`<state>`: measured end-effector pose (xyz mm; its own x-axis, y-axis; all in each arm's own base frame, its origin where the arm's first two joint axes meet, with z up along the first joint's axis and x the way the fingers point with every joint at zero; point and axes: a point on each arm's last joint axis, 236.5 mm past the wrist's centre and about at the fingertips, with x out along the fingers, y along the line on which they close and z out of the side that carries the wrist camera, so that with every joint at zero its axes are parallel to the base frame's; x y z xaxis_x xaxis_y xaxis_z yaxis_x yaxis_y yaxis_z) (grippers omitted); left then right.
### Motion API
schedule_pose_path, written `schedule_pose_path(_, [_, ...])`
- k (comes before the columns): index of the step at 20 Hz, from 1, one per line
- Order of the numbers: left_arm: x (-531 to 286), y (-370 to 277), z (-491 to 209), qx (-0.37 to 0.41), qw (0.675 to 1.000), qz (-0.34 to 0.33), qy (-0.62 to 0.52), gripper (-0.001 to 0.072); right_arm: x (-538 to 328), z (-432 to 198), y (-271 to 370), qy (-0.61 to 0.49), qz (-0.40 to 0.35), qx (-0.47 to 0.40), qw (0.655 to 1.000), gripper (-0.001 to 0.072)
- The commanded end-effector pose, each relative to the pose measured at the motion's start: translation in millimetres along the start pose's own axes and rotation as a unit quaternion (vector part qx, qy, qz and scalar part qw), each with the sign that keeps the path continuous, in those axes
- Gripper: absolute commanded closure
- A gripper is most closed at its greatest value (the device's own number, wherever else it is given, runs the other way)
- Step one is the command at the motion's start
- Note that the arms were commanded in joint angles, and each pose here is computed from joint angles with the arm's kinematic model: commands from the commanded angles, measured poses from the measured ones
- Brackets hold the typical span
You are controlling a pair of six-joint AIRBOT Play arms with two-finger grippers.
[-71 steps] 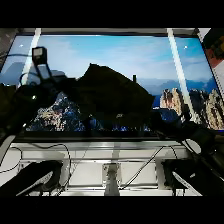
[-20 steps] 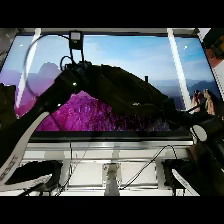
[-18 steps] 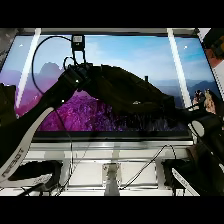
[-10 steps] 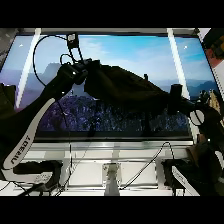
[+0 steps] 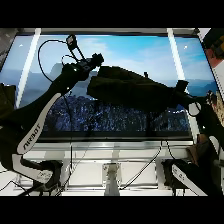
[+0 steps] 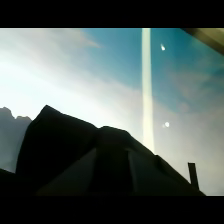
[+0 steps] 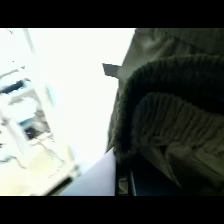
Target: Fold the clothes and pants, and hang the long-sleeved shirts on hangers.
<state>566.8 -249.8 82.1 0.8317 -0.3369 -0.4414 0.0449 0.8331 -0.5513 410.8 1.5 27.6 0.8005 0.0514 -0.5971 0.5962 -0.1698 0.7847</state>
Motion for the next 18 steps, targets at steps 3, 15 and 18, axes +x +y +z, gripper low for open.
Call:
schedule_pose_path(3, [7,-17,11,-0.017,0.999,-0.037,-0.027,0.0701,40,43,56,-0.056,0.156,0.094,0.982,0.0666])
schedule_pose_path(15, [-29,-9,59,0.035,0.997,-0.013,-0.06,0.0566,61,41,107,-0.064,0.127,-0.101,0.985,0.01])
schedule_pose_path(18, [-63,4,82,0.092,0.994,0.027,-0.055,0.0567,54,57,83,-0.04,-0.006,-0.258,0.965,0.0099])
